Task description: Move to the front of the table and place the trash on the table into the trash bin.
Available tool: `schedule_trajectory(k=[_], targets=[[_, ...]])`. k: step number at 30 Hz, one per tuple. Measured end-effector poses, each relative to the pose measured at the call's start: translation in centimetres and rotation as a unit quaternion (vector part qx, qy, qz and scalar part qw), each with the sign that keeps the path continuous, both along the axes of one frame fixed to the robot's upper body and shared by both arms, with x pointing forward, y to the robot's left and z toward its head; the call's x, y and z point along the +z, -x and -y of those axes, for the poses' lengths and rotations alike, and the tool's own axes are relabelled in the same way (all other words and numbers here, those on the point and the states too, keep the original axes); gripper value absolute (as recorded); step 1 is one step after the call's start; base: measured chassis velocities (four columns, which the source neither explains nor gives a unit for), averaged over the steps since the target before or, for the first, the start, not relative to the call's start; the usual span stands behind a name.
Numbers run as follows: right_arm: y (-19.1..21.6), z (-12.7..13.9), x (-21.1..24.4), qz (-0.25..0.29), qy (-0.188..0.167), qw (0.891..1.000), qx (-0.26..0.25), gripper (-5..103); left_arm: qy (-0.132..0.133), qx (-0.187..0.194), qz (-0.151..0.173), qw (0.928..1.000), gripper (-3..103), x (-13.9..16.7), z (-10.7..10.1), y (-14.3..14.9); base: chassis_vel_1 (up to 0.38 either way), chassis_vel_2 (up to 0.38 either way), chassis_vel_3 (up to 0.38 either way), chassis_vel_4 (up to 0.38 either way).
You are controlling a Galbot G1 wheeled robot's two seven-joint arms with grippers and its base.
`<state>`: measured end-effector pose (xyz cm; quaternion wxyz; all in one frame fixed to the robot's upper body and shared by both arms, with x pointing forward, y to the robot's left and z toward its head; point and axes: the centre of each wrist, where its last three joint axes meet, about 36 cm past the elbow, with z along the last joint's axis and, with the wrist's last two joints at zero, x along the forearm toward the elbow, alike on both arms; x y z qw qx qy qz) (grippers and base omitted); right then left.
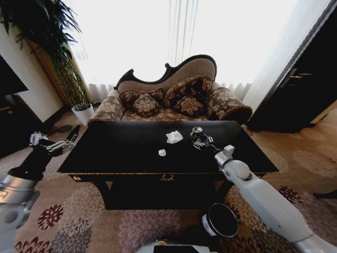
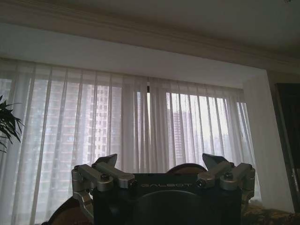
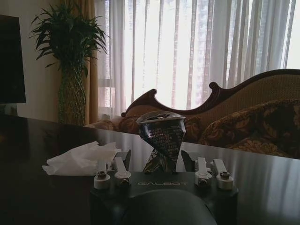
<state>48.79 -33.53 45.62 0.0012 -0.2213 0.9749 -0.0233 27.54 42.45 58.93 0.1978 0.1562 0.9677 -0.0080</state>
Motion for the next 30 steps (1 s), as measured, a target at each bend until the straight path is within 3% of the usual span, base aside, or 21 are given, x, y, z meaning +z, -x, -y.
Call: schedule_trajectory(k=[3, 7, 9, 16, 25, 30], targets=[[0.1, 0.0, -0.1, 0.001, -0.001, 1.0, 0.003, 57, 0.0, -0.001, 0.0, 1.0, 100, 0.0, 0.0, 0.0, 0.0, 0.0, 0.0, 0.0], [0.3, 0.0, -0.5, 0.0, -0.004, 1.0, 0.007, 35, 0.0, -0.001, 0.0, 1.0, 100, -0.1, 0.1, 0.0, 0.0, 0.0, 0.0, 0.0], [0.3, 0.0, -0.5, 0.0, -0.005, 1.0, 0.008, 35, 0.0, -0.001, 0.0, 1.0, 100, -0.1, 0.1, 0.0, 0.0, 0.0, 0.0, 0.0], [0.9, -0.3, -0.7, 0.014, -0.024, 1.0, 0.015, 4, 0.001, -0.002, 0.0, 1.0, 100, -0.2, 0.2, 0.1, 0.0, 0.0, 0.0, 0.0], [1.9, 0.0, -0.5, 0.024, -0.041, 0.999, 0.027, 0, -0.001, -0.003, 0.004, 1.0, 100, 0.2, 0.3, 0.2, 0.0, 0.0, 0.0, 0.0], [3.4, -0.1, -0.3, 0.032, -0.075, 0.996, 0.035, 0, 0.0, -0.004, 0.006, 1.0, 100, 0.2, 0.4, 0.4, 0.0, 0.0, 0.0, 0.0]])
